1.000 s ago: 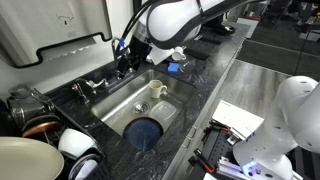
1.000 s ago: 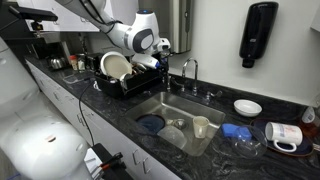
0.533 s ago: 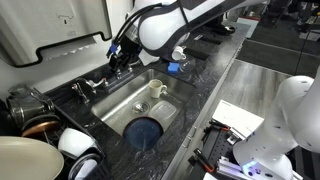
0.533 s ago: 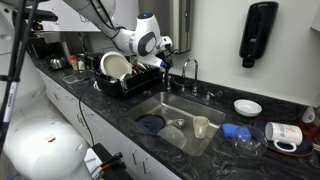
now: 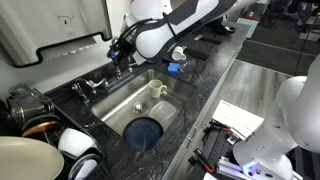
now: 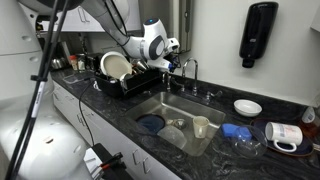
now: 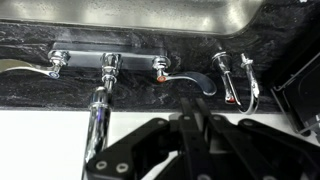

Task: Slide the spout to the right

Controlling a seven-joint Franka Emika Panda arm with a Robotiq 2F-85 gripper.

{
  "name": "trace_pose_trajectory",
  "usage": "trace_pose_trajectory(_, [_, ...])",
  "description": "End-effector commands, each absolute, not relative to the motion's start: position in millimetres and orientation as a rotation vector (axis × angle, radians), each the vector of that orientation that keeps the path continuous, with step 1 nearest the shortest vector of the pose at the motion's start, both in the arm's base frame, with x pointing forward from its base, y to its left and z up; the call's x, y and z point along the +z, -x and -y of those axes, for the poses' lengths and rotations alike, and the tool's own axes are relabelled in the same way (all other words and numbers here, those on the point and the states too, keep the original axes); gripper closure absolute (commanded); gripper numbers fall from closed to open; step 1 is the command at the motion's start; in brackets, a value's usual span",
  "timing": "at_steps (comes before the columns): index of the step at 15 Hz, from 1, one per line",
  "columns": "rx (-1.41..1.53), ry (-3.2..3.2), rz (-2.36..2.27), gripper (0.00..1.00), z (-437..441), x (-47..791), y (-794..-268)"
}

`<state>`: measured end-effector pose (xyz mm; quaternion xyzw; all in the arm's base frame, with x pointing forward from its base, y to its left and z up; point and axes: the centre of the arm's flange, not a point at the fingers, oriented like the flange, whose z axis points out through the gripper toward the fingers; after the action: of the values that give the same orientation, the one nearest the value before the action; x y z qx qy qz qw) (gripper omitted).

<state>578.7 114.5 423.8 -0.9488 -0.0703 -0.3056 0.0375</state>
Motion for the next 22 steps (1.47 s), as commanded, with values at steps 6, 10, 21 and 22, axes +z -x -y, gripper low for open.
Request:
trace_pose_trajectory(6, [-1.002, 2.974, 0.126, 1.0, -87, 415, -625])
trace_pose_trajectory(10, [-1.015, 2.992, 0.09, 1.0, -74, 416, -630])
trace_pose_trajectory(21, [-1.017, 3.057, -0.167, 1.0, 22, 418, -621])
trace_pose_trajectory(22, [-1.016, 3.066, -0.19, 1.0, 33, 416, -621])
